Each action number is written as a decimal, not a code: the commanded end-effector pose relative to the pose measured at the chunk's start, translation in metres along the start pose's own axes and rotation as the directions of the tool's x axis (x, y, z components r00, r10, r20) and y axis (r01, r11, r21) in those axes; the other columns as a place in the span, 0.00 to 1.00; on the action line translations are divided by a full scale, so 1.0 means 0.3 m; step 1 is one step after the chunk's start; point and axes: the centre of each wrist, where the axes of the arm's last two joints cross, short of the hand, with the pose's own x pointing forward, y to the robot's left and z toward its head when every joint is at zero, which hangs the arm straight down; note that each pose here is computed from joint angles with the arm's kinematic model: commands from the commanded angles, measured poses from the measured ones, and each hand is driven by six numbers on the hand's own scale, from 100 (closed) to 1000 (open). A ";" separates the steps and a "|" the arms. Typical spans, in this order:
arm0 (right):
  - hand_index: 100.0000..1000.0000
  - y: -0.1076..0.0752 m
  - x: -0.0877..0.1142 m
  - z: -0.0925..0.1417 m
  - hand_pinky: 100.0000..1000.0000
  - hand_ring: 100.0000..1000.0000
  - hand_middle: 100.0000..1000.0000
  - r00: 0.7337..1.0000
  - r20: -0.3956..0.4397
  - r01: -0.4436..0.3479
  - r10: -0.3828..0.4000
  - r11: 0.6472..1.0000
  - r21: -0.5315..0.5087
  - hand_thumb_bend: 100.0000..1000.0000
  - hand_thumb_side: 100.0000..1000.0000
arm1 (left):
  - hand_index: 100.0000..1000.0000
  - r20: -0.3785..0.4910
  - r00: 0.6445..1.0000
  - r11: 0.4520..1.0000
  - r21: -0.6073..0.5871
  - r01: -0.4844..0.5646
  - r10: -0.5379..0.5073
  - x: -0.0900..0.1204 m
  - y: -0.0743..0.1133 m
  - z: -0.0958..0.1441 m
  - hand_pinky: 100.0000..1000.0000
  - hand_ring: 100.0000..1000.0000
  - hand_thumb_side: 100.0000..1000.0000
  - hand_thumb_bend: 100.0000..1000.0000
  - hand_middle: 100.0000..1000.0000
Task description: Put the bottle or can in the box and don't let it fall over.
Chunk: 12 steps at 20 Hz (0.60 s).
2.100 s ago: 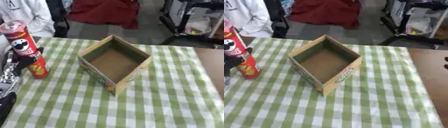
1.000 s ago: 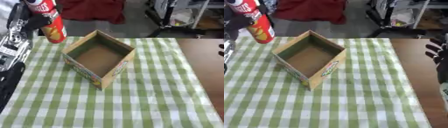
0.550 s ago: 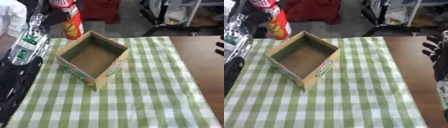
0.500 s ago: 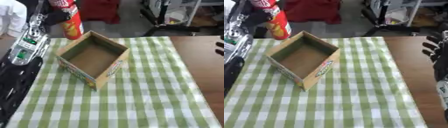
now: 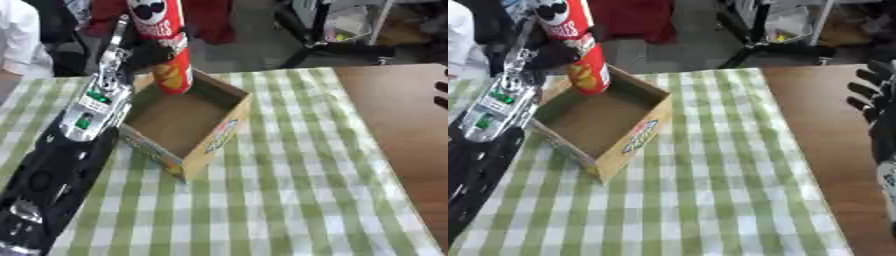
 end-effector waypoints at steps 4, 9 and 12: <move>0.88 0.008 0.059 -0.014 0.87 0.85 0.83 0.998 0.057 0.004 -0.005 1.000 0.015 0.23 0.90 | 0.57 0.021 1.000 1.000 -0.002 -0.024 0.024 -0.050 0.003 0.015 0.81 0.50 0.00 0.34 0.48; 0.88 0.010 0.060 -0.014 0.87 0.85 0.83 0.998 0.057 0.009 -0.010 1.000 0.012 0.22 0.90 | 0.65 0.006 0.999 0.999 -0.015 -0.035 0.035 -0.086 0.001 0.023 0.84 0.62 0.00 0.58 0.55; 0.88 0.009 0.059 -0.013 0.87 0.85 0.83 0.998 0.056 0.009 -0.010 1.000 0.012 0.22 0.90 | 0.71 -0.003 1.000 0.999 -0.026 -0.025 0.025 -0.097 0.004 0.027 0.89 0.73 0.00 0.73 0.62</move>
